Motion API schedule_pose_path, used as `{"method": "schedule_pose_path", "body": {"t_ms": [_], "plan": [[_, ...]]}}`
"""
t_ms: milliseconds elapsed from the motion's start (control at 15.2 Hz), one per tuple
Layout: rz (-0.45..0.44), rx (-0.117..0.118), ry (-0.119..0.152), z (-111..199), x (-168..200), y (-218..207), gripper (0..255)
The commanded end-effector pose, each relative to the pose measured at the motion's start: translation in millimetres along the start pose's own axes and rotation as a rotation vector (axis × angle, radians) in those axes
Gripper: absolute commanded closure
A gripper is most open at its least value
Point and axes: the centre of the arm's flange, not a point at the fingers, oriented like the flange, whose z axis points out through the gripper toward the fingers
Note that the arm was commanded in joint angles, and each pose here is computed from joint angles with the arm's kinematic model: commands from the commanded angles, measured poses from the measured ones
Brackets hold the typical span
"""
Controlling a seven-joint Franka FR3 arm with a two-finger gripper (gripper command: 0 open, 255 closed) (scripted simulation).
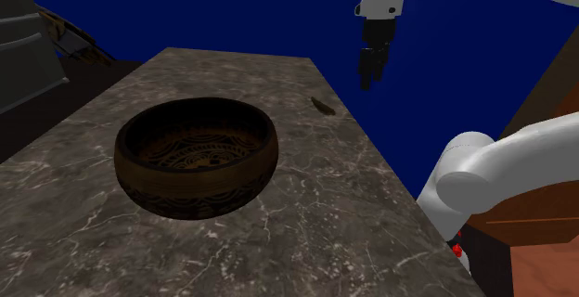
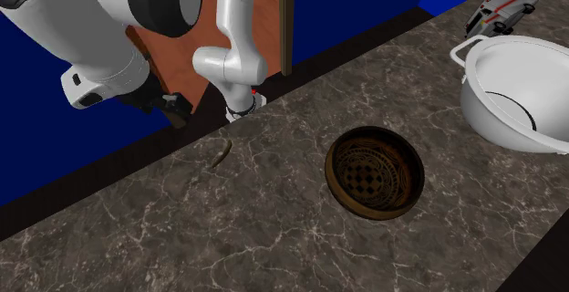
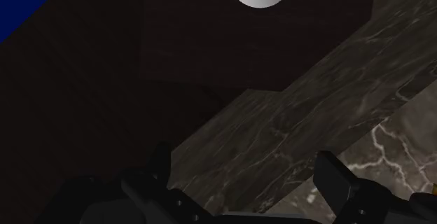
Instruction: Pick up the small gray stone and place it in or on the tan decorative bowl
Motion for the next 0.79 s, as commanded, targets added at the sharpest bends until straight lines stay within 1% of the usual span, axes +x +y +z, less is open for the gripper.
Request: {"method": "schedule_pose_path", "body": {"t_ms": [0,330,726], "plan": [[0.000,0.000,0.000,0.0,0.0,0.0,0],[0.082,-0.115,0.221,-3.1,-23.7,-83.8,0],[0.180,-0.253,0.485,11.8,-41.6,-185.7,0]]}}
